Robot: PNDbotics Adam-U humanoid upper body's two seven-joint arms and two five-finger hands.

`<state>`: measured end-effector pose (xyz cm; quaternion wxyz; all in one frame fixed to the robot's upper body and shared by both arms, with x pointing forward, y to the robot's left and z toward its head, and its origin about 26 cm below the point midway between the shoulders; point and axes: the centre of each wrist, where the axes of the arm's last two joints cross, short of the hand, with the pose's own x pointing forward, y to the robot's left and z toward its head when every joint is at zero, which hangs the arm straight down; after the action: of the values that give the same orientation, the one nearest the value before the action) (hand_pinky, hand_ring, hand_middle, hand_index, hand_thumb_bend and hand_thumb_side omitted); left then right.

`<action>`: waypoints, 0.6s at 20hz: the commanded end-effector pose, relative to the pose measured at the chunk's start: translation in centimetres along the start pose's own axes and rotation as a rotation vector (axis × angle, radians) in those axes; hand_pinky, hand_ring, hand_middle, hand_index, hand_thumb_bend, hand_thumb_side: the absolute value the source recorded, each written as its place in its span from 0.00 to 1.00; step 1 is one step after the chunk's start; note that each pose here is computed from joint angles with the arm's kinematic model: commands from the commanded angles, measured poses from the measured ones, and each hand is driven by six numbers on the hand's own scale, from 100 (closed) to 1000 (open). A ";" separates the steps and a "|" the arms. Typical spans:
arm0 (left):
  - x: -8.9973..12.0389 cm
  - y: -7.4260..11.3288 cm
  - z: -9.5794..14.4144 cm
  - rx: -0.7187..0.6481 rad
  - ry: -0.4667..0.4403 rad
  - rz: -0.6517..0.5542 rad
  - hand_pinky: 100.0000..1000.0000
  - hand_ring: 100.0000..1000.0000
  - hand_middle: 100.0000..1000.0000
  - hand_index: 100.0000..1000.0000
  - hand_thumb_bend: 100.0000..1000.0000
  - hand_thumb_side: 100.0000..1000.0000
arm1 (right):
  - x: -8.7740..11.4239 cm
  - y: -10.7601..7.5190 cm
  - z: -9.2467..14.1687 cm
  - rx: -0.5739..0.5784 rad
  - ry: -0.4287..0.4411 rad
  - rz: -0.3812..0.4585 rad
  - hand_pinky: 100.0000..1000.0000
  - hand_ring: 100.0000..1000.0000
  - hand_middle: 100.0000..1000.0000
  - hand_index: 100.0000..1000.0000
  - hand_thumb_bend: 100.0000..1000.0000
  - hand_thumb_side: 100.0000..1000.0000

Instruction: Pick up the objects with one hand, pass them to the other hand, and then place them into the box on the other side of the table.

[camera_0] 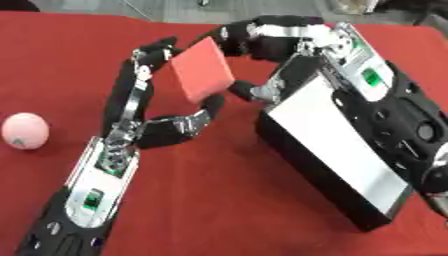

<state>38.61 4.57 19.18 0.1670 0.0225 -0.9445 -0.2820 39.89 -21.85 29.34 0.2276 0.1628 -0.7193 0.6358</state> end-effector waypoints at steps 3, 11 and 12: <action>0.2 0.5 -0.6 -0.018 -0.046 -0.027 0.89 0.63 0.42 0.63 0.59 0.46 | 1.0 -0.9 0.4 -0.015 0.017 -0.002 0.96 0.95 0.67 0.68 0.00 0.05; 0.1 0.5 -0.4 -0.051 -0.060 -0.055 0.90 0.67 0.46 0.68 0.66 0.50 | 1.1 -0.9 0.5 -0.021 0.050 -0.054 0.96 0.95 0.67 0.68 0.00 0.05; 0.0 0.5 -0.4 -0.051 -0.056 -0.058 0.91 0.67 0.47 0.69 0.66 0.51 | 1.2 -1.0 0.5 -0.023 0.053 -0.059 0.96 0.95 0.67 0.68 0.00 0.05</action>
<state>38.89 5.03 18.95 0.1470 0.0375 -0.9382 -0.3111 39.74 -22.02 29.47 0.2733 0.1755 -0.7120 0.6226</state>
